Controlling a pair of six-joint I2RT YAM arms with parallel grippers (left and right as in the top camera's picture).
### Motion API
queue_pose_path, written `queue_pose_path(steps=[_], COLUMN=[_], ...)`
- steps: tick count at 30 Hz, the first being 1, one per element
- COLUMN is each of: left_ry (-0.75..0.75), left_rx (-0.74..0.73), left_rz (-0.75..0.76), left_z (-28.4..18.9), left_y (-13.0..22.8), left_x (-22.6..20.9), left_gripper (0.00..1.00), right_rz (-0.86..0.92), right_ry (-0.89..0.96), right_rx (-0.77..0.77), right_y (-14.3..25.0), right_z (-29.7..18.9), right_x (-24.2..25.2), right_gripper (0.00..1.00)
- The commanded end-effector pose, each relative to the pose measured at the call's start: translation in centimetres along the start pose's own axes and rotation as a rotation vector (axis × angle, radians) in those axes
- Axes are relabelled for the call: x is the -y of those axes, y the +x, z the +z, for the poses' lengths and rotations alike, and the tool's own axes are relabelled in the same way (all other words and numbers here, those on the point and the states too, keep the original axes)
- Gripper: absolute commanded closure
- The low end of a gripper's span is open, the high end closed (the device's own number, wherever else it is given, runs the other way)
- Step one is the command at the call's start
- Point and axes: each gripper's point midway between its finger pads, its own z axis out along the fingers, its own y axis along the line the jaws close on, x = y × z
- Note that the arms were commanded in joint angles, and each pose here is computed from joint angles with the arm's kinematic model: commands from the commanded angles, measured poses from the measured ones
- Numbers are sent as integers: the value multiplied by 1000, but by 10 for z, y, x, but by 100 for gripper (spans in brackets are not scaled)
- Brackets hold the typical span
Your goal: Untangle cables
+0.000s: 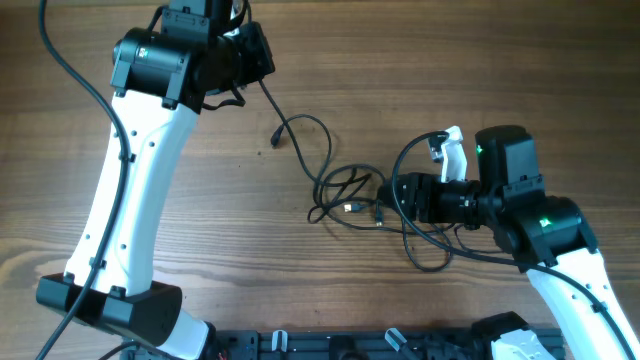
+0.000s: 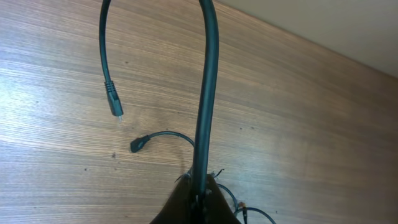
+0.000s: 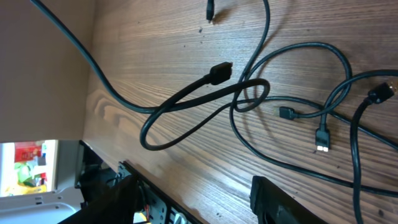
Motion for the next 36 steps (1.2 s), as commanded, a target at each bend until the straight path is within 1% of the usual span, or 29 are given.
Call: queue_pose_path(steps=[1, 4, 9, 16, 18, 23, 26, 30, 32, 36], left_ry=[40, 41, 82, 97, 107, 120, 183, 293, 296, 295], left_rx=[-6, -9, -39, -36, -34, -81, -69, -55, -52, -51], left_rz=[-15, -15, -15, -18, -35, -39, -32, -16, -18, -18], left_z=[-5, -5, -5, -5, 0, 21, 24, 19, 19, 19], left_y=[0, 1, 6, 5, 2, 6, 0, -7, -8, -8], left_x=[5, 5, 12, 15, 18, 21, 34, 55, 55, 55], left_gripper=[96, 96, 96, 96, 96, 96, 96, 96, 96, 96], right_rz=[-11, -41, -68, -67, -69, -73, -65, -28, 9, 10], right_ry=[-39, -55, -133, -136, -140, -145, -147, -133, -129, -162], right_rx=[-5, -2, -6, -5, -5, 8, 40, 11, -28, -89], right_y=[2, 1, 0, -1, -2, -6, -15, -17, -17, -13], right_z=[-2, -2, -4, -3, -3, -2, -2, 10, 21, 46], right_x=[-9, -12, -26, -27, -27, -29, -30, -22, -15, -23], right_gripper=[40, 40, 40, 40, 40, 40, 40, 40, 43, 44])
